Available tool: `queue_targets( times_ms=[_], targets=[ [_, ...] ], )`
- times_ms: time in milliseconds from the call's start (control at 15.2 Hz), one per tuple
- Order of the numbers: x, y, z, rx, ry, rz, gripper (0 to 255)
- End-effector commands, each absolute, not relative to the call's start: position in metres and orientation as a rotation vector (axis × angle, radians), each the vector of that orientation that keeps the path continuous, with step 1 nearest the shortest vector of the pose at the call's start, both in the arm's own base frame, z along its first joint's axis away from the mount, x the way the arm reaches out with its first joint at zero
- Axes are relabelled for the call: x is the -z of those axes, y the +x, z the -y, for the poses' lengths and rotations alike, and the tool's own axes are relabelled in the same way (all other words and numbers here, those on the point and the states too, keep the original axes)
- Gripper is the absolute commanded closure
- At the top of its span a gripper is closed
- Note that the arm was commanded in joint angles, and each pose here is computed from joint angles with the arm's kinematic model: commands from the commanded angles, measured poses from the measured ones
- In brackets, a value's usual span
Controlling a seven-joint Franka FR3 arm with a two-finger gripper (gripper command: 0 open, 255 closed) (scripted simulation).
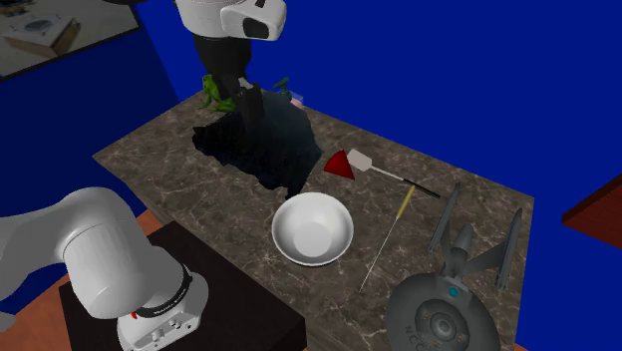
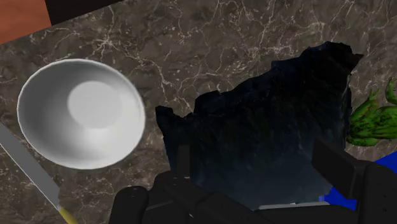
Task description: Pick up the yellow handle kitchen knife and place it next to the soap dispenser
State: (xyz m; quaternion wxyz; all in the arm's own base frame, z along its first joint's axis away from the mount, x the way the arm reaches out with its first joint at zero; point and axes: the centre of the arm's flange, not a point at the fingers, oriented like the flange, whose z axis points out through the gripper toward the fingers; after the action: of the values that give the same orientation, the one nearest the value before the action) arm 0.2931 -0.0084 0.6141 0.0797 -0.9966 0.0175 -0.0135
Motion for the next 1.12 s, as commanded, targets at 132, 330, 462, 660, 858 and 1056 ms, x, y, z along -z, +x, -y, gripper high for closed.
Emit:
queue_targets(
  times_ms=[132, 330, 462, 660, 858, 1056],
  targets=[
    [-0.598, 0.303, 0.025, 0.036, -2.992, -0.023, 0],
    [-0.574, 0.319, 0.05, 0.03, -3.007, 0.021, 0],
    [-0.558, 0.33, 0.067, 0.025, -3.016, 0.05, 0],
    [-0.534, 0.347, 0.092, 0.018, -3.03, 0.095, 0],
    [-0.511, 0.365, 0.116, 0.012, -3.044, 0.14, 0],
    [-0.488, 0.383, 0.141, 0.005, -3.056, 0.185, 0]
  ],
)
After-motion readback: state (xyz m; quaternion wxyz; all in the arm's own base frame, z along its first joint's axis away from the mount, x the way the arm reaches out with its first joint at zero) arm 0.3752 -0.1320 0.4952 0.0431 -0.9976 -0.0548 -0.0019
